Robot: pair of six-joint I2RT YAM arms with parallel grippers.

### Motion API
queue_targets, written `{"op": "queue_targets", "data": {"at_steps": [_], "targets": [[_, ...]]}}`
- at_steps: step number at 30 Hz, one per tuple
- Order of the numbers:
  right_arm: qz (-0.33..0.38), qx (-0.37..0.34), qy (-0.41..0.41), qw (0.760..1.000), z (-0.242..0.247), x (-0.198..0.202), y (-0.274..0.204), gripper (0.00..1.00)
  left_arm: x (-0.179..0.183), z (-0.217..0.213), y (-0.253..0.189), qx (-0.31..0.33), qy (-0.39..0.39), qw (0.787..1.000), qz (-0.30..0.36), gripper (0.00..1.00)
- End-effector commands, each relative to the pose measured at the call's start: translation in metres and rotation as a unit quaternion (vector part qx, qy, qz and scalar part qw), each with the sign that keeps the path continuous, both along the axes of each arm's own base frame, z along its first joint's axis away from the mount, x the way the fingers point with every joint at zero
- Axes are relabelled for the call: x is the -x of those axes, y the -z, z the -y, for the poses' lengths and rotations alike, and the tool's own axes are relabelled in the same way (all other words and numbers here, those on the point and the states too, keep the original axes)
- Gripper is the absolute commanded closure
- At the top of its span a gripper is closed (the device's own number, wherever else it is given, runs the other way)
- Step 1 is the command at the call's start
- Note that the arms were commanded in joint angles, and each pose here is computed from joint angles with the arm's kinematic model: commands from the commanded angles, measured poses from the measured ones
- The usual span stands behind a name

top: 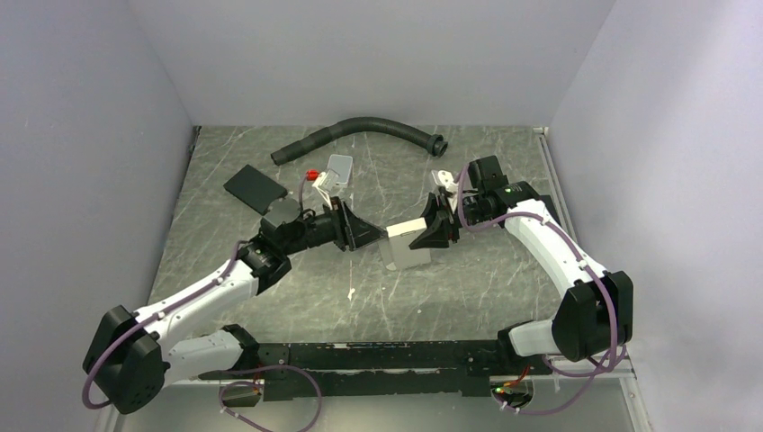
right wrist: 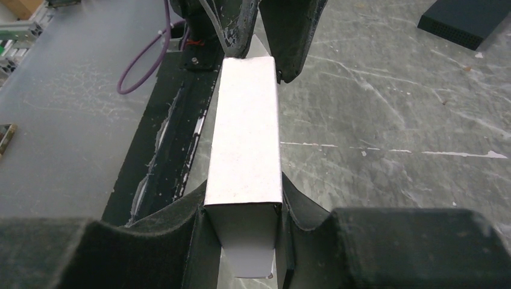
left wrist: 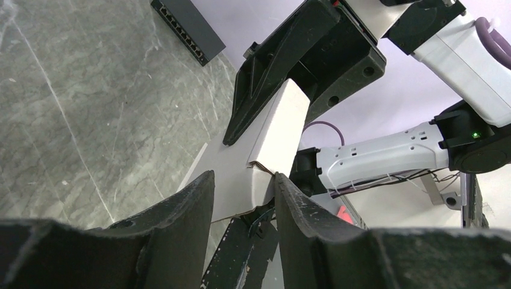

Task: Fold the paper box
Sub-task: Close the paper box at the center of the board.

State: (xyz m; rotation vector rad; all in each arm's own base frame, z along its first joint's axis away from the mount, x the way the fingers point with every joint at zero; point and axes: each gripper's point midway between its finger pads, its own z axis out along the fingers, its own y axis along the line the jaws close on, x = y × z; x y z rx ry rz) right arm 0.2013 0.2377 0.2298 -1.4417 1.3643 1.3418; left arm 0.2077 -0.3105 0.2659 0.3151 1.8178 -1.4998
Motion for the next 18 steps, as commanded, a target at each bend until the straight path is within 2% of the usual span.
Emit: {"op": "queue_targets", "data": {"at_steps": [1, 5, 18], "targets": [[0.045, -0.013, -0.015, 0.999, -0.006, -0.001, -0.012, 1.00, -0.002, 0.005, -0.008, 0.009, 0.009, 1.000, -0.019, 0.55], [0.055, 0.002, -0.003, 0.999, -0.005, -0.007, -0.008, 1.00, -0.004, 0.002, -0.007, 0.012, 0.009, 0.999, -0.037, 0.59], [0.070, 0.012, 0.006, 0.997, -0.003, -0.009, -0.008, 1.00, -0.005, -0.015, -0.011, 0.047, 0.010, 0.995, -0.085, 0.52]]}}
